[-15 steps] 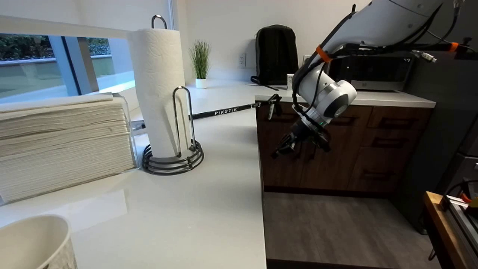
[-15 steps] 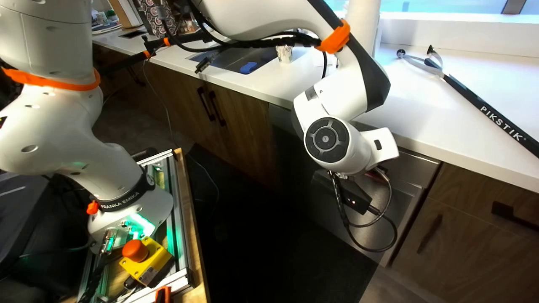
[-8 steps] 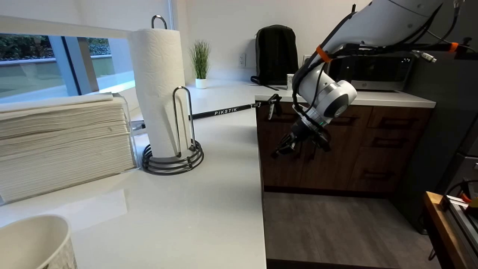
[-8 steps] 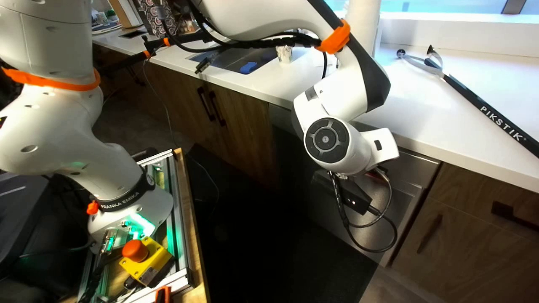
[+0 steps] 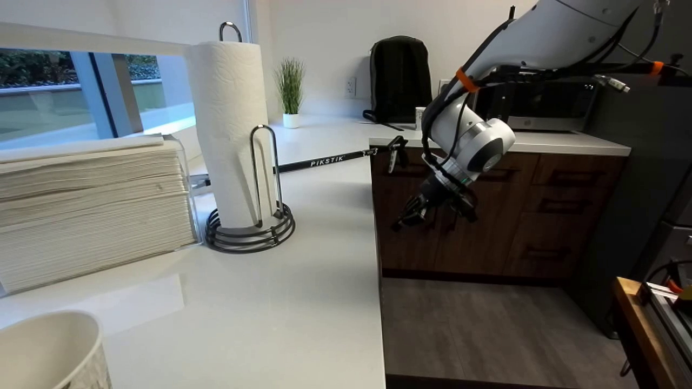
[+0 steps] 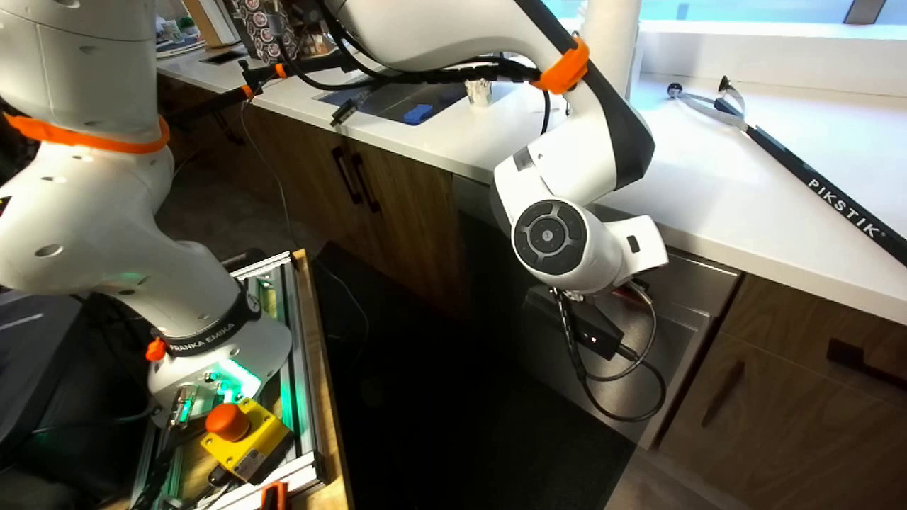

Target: Press a button on the washing machine control pad

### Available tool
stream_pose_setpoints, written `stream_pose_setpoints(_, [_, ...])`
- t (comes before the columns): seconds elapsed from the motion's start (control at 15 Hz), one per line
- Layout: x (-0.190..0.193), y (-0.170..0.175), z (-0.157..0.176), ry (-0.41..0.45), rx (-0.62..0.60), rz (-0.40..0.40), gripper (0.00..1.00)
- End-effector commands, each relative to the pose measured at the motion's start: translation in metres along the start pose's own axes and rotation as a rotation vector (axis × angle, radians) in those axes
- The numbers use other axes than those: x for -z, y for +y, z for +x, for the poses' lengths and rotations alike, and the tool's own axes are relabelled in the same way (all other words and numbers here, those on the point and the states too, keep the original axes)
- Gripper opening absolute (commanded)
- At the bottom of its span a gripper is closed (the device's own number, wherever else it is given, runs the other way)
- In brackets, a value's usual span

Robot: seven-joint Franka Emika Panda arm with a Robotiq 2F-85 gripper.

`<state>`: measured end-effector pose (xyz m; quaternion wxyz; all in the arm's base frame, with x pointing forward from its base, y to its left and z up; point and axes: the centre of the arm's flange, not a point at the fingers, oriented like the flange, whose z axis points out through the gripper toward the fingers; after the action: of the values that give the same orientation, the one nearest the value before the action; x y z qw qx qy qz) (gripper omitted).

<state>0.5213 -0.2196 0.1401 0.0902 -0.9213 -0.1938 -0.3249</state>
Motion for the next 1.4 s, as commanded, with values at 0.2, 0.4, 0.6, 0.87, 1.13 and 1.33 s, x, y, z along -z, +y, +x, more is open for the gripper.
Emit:
stream_pose_setpoints(0.2, [-0.012, 0.013, -0.006, 0.048, 0.034, -0.027, 0.00])
stream_pose_setpoints(0.4, [-0.016, 0.014, -0.006, 0.065, 0.036, -0.026, 0.00])
stream_pose_setpoints(0.6, [-0.021, 0.013, -0.003, 0.079, 0.038, -0.020, 0.00])
stream_pose_setpoints(0.87, [-0.028, 0.012, -0.002, 0.097, 0.045, -0.028, 0.00])
stream_pose_setpoints(1.13, [-0.035, 0.012, -0.004, 0.115, 0.040, -0.020, 0.00])
stream_pose_setpoints(1.33, [-0.040, 0.011, -0.003, 0.138, 0.039, -0.008, 0.00])
